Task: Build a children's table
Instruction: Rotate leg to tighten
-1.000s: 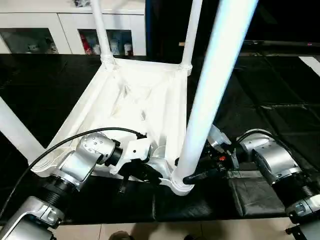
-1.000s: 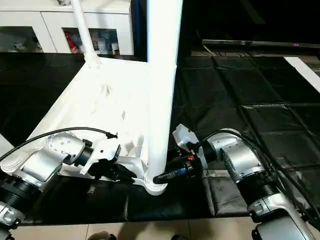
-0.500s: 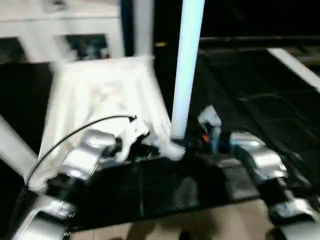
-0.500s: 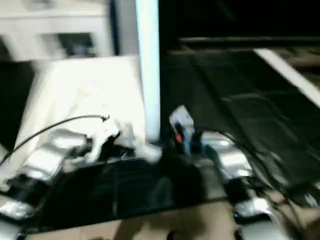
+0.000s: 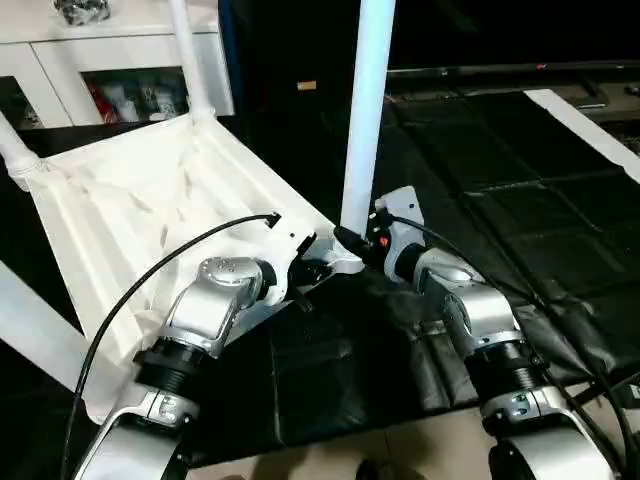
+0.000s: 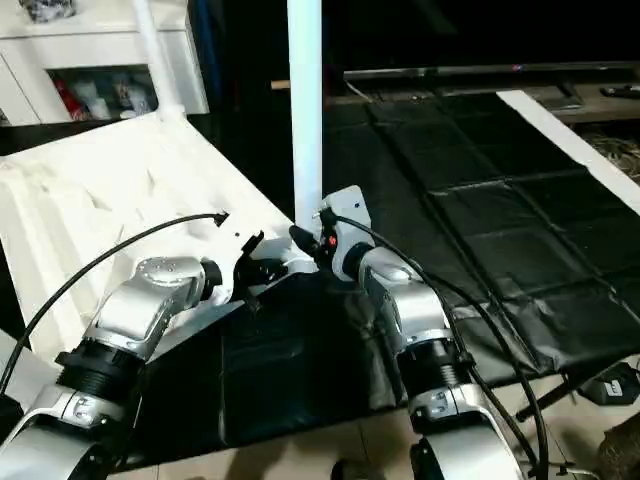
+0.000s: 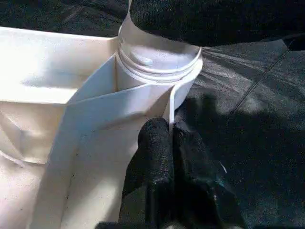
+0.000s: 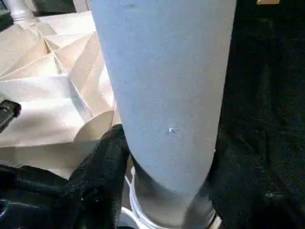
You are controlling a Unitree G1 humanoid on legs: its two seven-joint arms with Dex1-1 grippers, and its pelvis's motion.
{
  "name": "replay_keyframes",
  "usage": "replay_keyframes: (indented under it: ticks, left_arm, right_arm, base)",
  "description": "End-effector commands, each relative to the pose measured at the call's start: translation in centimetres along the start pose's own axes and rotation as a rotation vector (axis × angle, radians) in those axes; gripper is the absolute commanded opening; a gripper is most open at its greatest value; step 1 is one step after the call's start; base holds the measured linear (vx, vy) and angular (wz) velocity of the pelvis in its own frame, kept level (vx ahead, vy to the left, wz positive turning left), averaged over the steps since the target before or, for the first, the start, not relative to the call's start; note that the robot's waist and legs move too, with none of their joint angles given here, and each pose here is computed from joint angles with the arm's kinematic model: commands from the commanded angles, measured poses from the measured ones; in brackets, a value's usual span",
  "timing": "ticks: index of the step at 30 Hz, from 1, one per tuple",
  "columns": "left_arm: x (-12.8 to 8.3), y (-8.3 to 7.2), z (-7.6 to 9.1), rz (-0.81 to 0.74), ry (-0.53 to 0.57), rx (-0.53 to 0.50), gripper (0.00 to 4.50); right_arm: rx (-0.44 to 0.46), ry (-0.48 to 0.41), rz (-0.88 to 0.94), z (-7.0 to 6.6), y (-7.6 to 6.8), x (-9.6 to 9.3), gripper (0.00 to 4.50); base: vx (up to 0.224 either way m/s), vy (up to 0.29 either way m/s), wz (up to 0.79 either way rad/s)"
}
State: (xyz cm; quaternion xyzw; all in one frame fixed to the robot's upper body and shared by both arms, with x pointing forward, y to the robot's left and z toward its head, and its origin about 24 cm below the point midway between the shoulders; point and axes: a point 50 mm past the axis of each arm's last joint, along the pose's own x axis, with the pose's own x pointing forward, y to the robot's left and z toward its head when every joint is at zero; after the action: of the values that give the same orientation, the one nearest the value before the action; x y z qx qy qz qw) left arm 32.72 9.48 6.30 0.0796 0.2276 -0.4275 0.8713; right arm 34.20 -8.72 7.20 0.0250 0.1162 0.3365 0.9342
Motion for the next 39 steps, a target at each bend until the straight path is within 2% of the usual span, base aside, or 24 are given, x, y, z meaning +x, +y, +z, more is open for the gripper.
replay_keyframes:
  ticks: [1, 8, 11, 13, 14, 19, 21, 26, 27, 29, 37, 39]
  left_arm:
    - [1.1, -2.3, 2.0, -0.130, -0.082, 0.070, 0.00]
    - [-1.0, -1.3, 0.7, -0.258, -0.030, 0.178, 0.00]
    - [-2.4, -0.9, 0.1, -0.378, 0.003, 0.263, 0.00]
    - [-2.6, -0.9, 0.0, -0.396, 0.013, 0.269, 0.00]
    - [-3.0, -0.9, -0.3, -0.444, 0.035, 0.296, 0.00]
    - [-4.0, -1.1, -0.7, -0.575, 0.084, 0.376, 0.00]
    - [-4.5, -1.3, -0.8, -0.632, 0.094, 0.390, 0.00]
    - [-4.8, -1.7, -1.0, -0.720, 0.121, 0.434, 0.00]
    - [-4.9, -1.9, -1.1, -0.737, 0.129, 0.440, 0.00]
    - [-5.0, -2.0, -1.2, -0.761, 0.146, 0.462, 0.00]
    - [-5.1, -2.2, -1.4, -0.793, 0.161, 0.477, 0.00]
    - [-5.1, -2.2, -1.4, -0.796, 0.163, 0.479, 0.00]
  right_arm:
    - [0.012, 0.002, 0.222, -0.3, 3.7, 1.1, 2.91]
    - [-0.063, 0.004, 0.424, -0.2, 1.8, -2.1, 3.52]
    - [-0.128, 0.059, 0.556, -0.3, 0.4, -4.3, 3.76]
    - [-0.129, 0.068, 0.570, -0.3, 0.1, -4.6, 3.96]
    - [-0.143, 0.091, 0.627, -0.2, -0.3, -5.4, 4.07]
    - [-0.181, 0.164, 0.766, 0.1, -1.2, -7.2, 4.40]
    - [-0.196, 0.200, 0.837, 0.3, -1.3, -7.8, 4.40]
    - [-0.211, 0.230, 0.928, 0.5, -1.1, -8.0, 4.40]
    - [-0.206, 0.234, 0.948, 0.4, -1.0, -8.1, 4.25]
    - [-0.211, 0.232, 0.975, 0.4, -0.9, -8.1, 4.25]
    - [-0.187, 0.256, 1.058, 0.1, -0.3, -8.3, 3.46]
    - [-0.184, 0.256, 1.065, 0.1, -0.2, -8.3, 3.41]
  base:
    - [0.000, 0.000, 0.00]
    - [0.000, 0.000, 0.00]
    - [0.000, 0.000, 0.00]
    - [0.000, 0.000, 0.00]
    - [0.000, 0.000, 0.00]
    - [0.000, 0.000, 0.00]
    - [0.000, 0.000, 0.00]
    - [0.000, 0.000, 0.00]
    - [0.000, 0.000, 0.00]
    - [0.000, 0.000, 0.00]
    - [0.000, 0.000, 0.00]
    - [0.000, 0.000, 0.00]
